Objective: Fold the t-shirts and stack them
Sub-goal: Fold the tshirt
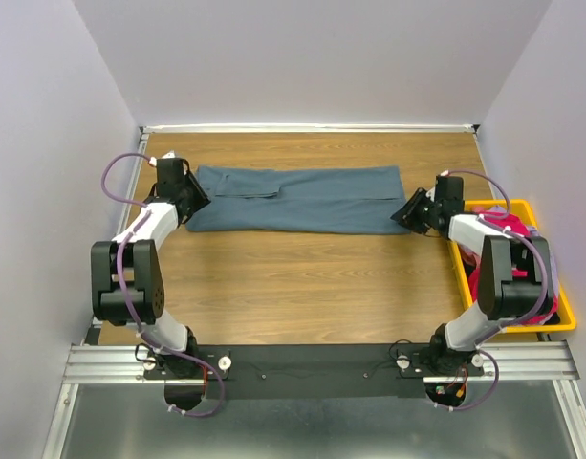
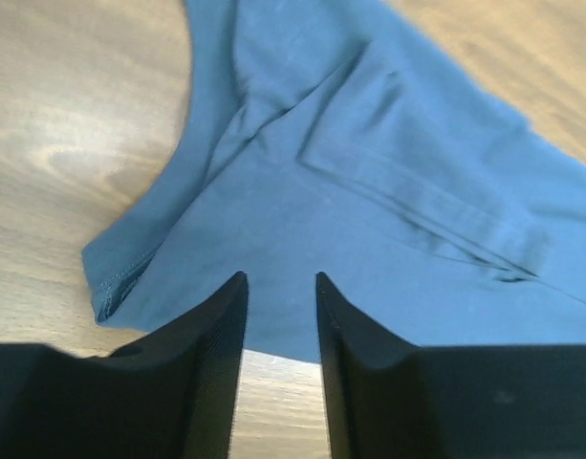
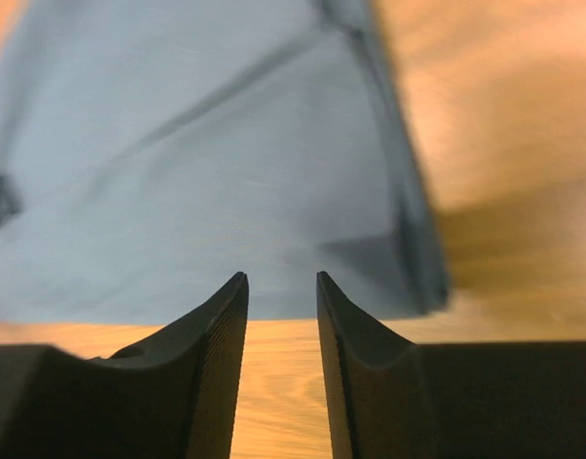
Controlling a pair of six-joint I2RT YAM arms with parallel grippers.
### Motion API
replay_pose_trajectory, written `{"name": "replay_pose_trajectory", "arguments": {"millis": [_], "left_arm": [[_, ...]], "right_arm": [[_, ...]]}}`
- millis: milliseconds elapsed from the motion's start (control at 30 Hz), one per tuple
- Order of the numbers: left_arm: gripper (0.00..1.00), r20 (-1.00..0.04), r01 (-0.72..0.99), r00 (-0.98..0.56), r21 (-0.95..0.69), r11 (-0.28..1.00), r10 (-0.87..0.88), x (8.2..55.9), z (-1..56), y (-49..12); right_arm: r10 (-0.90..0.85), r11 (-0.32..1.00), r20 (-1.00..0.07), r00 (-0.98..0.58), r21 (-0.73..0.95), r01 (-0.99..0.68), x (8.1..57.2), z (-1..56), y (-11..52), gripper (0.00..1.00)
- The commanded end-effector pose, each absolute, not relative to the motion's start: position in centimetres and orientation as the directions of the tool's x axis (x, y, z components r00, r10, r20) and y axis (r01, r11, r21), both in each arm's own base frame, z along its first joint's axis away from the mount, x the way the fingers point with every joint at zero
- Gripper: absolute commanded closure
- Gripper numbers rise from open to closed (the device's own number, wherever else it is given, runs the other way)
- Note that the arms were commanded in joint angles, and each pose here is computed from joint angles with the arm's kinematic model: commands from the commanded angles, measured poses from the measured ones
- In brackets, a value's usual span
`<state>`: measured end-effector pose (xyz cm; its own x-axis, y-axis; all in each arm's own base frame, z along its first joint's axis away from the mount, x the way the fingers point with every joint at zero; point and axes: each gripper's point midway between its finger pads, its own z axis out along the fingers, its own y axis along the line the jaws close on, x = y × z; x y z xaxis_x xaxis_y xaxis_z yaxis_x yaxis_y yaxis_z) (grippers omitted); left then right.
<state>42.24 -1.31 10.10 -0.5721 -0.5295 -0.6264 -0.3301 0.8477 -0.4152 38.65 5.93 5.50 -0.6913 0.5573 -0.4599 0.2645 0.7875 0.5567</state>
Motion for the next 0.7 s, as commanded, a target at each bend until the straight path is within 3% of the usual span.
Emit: {"name": "replay_pose_trajectory", "arguments": {"millis": [0,267,367,500,667], "left_arm": [[0.61,-0.568,-0.384,-0.610,-0.398,0.833,-0.552,42.1,6.7,-1.1],[0.65,-0.515,-0.430,-0.644,-0.367,0.825,-0.565,41.7,3.3,-0.3],[0.64,-0.526,-0.420,-0.642,-0.367,0.830,-0.558,42.3,4.2,-0.2],[0.56,-0.595,-0.347,-0.604,-0.403,0.847,-0.531,44.7,8.5,-0.9],[0.50,-0.650,-0.206,-0.594,-0.446,0.871,-0.474,47.9,12.2,-4.2]], "right_arm": [[0.584,0.801,-0.428,-0.690,0.443,0.402,36.1,1.4,3.6,0.59],[0.614,0.789,-0.449,-0.649,0.336,0.514,33.6,0.0,0.7,0.59],[0.562,0.826,-0.446,-0.696,0.341,0.448,33.7,1.0,1.8,0.59],[0.467,0.879,-0.511,-0.721,0.358,0.316,34.9,4.2,4.7,0.58],[0.377,0.863,-0.549,-0.746,0.500,0.069,37.5,8.9,12.2,0.58]]}}
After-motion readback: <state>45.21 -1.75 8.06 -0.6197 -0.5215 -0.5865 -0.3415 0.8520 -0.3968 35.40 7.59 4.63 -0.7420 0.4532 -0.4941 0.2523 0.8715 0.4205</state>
